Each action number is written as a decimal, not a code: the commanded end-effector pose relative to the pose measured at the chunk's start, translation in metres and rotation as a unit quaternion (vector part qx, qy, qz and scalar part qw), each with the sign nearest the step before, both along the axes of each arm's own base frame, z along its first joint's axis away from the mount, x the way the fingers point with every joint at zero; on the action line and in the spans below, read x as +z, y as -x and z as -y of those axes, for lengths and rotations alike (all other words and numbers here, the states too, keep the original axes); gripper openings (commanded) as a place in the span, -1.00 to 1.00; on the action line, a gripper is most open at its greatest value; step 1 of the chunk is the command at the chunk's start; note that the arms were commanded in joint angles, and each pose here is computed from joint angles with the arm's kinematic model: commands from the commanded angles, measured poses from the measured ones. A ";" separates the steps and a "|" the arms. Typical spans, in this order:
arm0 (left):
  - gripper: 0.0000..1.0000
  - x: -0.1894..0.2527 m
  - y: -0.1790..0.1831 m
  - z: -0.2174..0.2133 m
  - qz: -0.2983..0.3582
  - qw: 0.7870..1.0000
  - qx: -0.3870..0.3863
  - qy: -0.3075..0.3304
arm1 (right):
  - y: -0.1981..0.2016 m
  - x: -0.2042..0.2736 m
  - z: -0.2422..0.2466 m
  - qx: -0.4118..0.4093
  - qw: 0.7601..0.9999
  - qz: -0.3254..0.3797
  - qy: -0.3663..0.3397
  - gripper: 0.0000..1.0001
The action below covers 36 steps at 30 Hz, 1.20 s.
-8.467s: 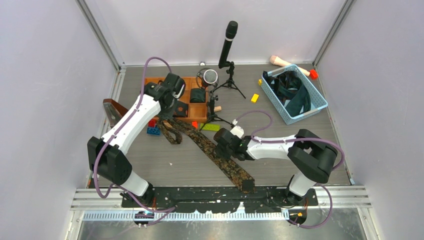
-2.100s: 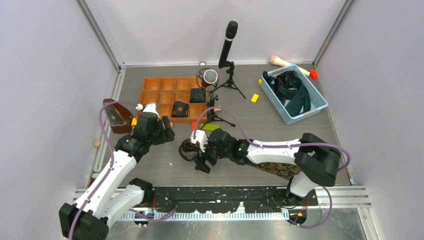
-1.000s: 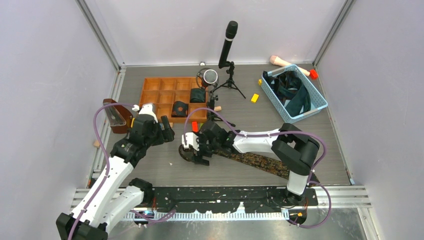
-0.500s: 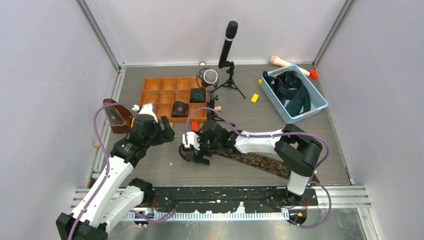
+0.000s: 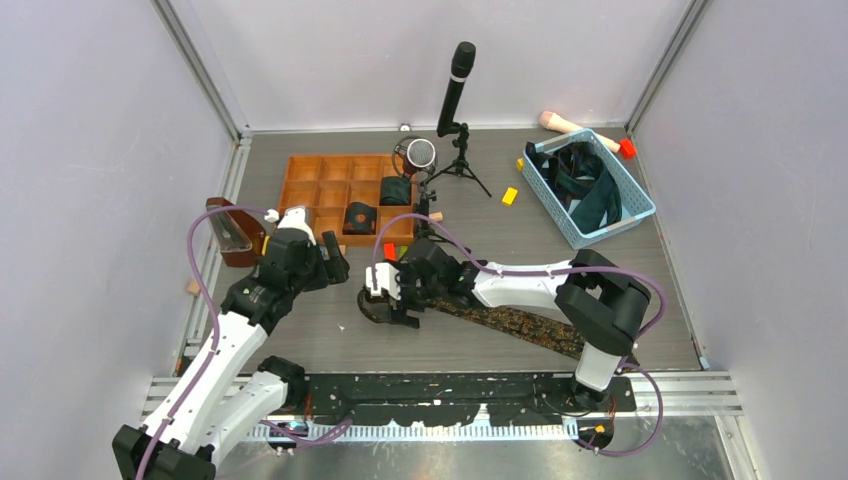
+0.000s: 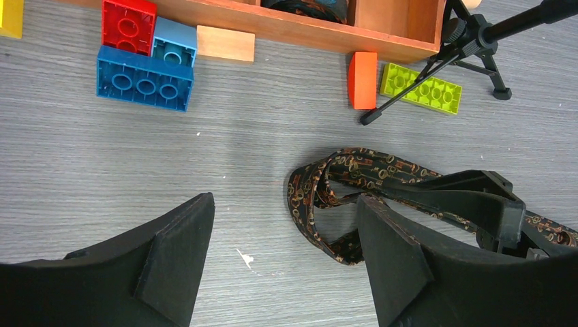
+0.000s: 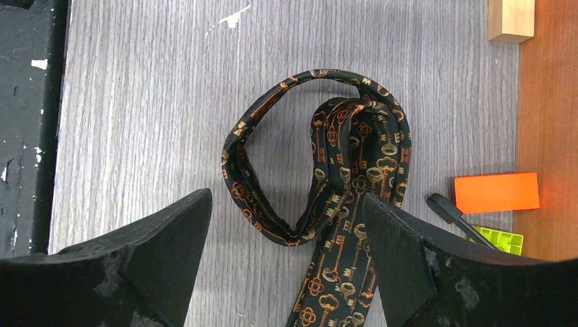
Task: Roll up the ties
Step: Flatten out the tie at the center of the board.
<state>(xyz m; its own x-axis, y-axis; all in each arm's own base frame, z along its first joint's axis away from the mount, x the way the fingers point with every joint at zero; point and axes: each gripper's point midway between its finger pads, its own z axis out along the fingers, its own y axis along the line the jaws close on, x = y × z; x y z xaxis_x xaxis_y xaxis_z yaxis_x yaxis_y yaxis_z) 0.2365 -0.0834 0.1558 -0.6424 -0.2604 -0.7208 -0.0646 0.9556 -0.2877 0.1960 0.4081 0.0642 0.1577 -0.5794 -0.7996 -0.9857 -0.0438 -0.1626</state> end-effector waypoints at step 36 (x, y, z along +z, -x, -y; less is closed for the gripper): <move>0.58 0.006 -0.005 0.000 0.017 1.000 -0.003 0.000 | 0.009 -0.003 -0.010 0.026 0.999 -0.027 -0.003 0.16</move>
<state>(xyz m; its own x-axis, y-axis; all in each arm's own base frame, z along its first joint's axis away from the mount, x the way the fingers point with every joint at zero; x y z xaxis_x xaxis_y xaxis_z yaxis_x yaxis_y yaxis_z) 0.2365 -0.0834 0.1560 -0.6420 -0.2602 -0.7212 -0.0639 0.9555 -0.2879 0.1854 0.4051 0.0410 0.1269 -0.6125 -0.7803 -0.9919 -0.0821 -0.0968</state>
